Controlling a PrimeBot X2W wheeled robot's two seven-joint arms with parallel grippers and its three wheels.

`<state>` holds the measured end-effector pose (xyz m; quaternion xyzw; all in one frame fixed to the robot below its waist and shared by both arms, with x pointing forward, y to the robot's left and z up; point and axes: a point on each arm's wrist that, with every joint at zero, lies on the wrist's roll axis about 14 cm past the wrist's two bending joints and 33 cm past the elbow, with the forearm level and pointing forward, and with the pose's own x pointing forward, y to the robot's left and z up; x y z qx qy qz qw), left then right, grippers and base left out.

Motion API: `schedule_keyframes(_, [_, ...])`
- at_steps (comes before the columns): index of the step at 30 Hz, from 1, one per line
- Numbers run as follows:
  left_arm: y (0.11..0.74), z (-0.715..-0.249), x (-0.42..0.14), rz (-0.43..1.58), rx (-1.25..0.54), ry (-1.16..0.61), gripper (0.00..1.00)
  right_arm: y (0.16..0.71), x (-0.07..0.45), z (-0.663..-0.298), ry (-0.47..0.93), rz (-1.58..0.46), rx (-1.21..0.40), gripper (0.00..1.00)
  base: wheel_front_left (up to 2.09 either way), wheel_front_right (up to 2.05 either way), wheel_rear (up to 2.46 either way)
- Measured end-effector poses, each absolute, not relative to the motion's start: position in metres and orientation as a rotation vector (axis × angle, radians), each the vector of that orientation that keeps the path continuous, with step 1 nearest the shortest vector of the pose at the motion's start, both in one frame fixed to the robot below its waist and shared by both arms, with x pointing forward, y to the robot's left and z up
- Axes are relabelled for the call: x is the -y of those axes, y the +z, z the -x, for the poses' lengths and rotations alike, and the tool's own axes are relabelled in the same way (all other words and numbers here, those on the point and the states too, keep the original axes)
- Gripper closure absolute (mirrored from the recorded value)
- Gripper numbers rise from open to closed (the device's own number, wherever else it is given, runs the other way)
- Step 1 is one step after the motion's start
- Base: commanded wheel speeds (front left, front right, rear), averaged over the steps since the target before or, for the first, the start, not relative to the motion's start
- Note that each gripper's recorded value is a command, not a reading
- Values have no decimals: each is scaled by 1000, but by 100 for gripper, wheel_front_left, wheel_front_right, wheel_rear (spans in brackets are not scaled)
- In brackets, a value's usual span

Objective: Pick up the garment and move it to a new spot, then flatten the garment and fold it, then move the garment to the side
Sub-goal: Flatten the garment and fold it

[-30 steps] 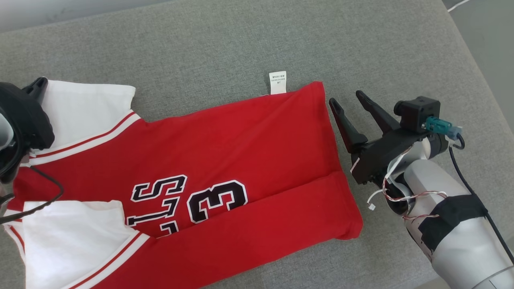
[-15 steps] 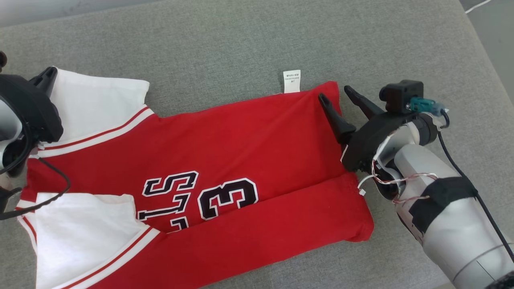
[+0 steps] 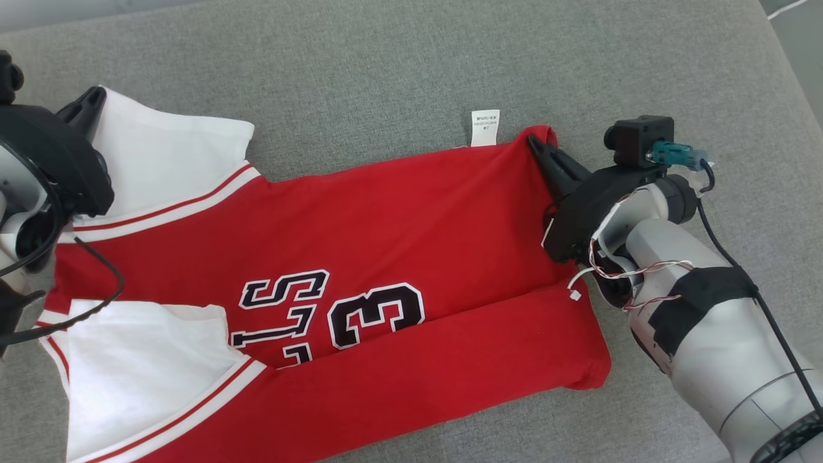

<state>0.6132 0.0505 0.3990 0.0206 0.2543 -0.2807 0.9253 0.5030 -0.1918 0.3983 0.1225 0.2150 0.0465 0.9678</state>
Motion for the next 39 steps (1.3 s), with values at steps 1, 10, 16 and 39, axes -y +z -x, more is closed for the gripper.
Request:
schedule_keyframes(1, [401, -613, -50, -42, -514, -579, 100, 400, 192, -504, 94, -250, -425, 100, 0, 0, 0])
schedule_keyframes(10, [439, -608, -41, 33, -391, -601, 100, 428, 210, -498, 84, -290, -322, 100, 0, 0, 0])
schedule_keyframes(16, [464, -589, -48, 82, -306, -625, 100, 437, 213, -473, 132, -344, -323, 100, 0, 0, 0])
schedule_keyframes(39, [514, -484, -86, 289, -175, -671, 100, 437, 193, -428, 292, -375, -411, 100, 0, 0, 0])
